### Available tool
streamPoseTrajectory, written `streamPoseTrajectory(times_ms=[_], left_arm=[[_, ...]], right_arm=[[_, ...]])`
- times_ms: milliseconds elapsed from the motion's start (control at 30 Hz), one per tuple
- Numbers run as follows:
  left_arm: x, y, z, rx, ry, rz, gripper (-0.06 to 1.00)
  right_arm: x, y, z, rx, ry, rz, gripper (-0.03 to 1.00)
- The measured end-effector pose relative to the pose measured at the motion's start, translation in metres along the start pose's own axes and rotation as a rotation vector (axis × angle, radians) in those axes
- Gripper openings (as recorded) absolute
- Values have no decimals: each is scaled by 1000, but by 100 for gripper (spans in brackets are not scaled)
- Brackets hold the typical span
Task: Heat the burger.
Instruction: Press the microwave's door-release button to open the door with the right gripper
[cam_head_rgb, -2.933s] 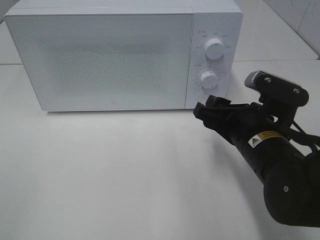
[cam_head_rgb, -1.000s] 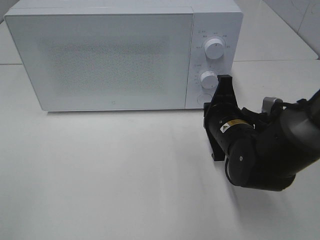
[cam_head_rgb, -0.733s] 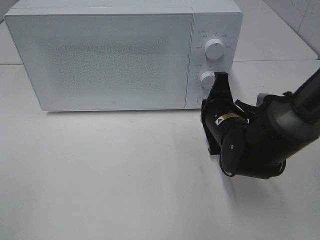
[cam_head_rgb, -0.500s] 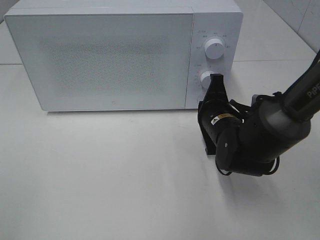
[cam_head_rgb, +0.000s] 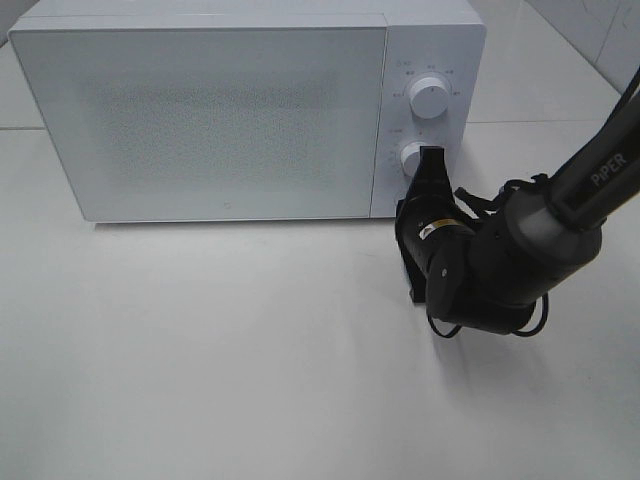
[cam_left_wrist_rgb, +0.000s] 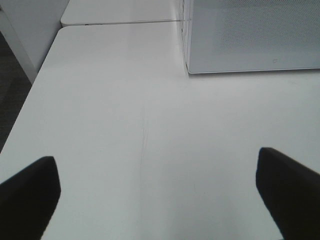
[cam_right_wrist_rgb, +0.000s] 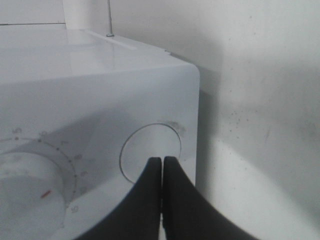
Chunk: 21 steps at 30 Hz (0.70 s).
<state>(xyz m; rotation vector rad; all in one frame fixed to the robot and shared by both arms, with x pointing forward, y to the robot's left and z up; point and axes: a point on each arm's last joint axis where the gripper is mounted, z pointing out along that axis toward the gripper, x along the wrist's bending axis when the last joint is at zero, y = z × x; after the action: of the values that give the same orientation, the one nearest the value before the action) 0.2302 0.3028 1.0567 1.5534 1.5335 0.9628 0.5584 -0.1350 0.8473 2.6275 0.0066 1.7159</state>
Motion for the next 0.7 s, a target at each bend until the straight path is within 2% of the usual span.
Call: streamPoseTrajectory(times_ms=[700], left_arm=[[0, 0, 0, 0, 0, 0, 99]], right_arm=[[9, 0, 12, -11, 27, 13, 2]])
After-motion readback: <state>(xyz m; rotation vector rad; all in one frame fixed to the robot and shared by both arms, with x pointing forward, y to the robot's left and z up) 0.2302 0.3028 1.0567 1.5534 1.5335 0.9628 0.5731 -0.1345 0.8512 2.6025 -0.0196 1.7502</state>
